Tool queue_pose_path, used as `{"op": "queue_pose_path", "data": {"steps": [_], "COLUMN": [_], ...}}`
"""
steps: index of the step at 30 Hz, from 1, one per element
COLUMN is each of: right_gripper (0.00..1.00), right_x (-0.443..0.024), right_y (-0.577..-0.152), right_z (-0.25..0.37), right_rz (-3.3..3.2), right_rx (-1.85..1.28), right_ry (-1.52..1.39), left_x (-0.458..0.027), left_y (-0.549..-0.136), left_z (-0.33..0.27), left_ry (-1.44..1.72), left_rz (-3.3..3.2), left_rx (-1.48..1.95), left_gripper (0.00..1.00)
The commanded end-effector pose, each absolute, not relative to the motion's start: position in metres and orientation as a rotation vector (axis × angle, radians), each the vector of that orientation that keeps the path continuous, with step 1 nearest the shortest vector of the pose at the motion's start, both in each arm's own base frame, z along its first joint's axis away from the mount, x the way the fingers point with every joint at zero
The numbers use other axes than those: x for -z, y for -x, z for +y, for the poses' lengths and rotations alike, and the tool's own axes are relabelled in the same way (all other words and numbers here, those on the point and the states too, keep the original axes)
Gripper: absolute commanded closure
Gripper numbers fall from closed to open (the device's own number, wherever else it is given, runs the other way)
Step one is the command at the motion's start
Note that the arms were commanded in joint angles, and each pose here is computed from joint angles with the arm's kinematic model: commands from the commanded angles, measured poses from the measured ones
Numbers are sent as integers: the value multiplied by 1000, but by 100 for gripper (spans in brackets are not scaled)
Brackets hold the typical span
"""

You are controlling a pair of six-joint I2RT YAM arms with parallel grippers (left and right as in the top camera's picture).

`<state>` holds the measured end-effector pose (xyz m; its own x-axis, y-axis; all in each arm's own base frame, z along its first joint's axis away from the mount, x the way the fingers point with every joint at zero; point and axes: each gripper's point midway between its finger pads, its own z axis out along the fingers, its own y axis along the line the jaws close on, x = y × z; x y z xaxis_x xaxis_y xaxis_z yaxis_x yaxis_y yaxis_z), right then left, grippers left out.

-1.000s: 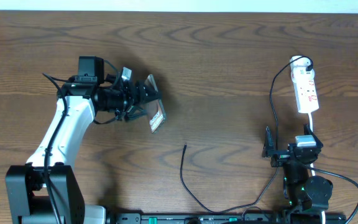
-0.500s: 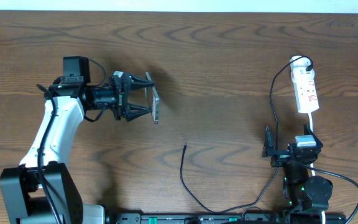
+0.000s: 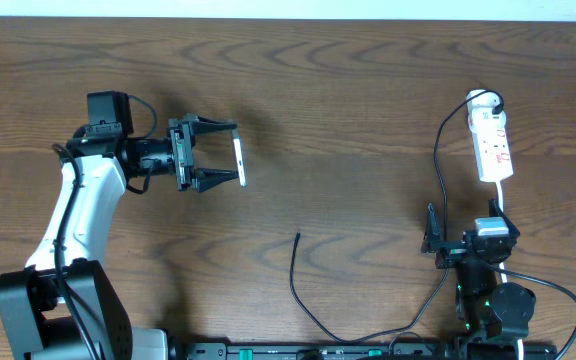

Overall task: Plug charger to phone and switch on socket
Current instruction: 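Lift the phone box with the left gripper and tilt it upright, then move the right gripper from rest toward the held phone box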

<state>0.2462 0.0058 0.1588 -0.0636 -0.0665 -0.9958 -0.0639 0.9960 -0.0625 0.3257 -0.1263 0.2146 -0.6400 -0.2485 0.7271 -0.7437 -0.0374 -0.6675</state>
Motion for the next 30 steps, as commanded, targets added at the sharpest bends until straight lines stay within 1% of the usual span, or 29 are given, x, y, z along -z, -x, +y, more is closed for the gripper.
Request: {"op": "queue_pose_path", "data": {"steps": [1, 9, 17, 30], "right_gripper": [1, 1, 1, 1], "right_x": [-157, -157, -157, -157], "right_y": [-246, -246, -246, -246], "right_z": [4, 4, 4, 4], "right_rz": [1640, 1640, 1640, 1640], "right_rx": [11, 11, 11, 11], "right_ry": [99, 99, 99, 99], "left_x": [-235, -232, -220, -221], "left_y": [-323, -324, -329, -331], "left_z": [-127, -126, -124, -123], "left_ry": [-1000, -1025, -1167, -1155], "left_rz": [-1790, -1798, -1768, -1789], "left_rx": [-1763, -1745, -1645, -1663], "left_gripper": [93, 93, 93, 93]}}
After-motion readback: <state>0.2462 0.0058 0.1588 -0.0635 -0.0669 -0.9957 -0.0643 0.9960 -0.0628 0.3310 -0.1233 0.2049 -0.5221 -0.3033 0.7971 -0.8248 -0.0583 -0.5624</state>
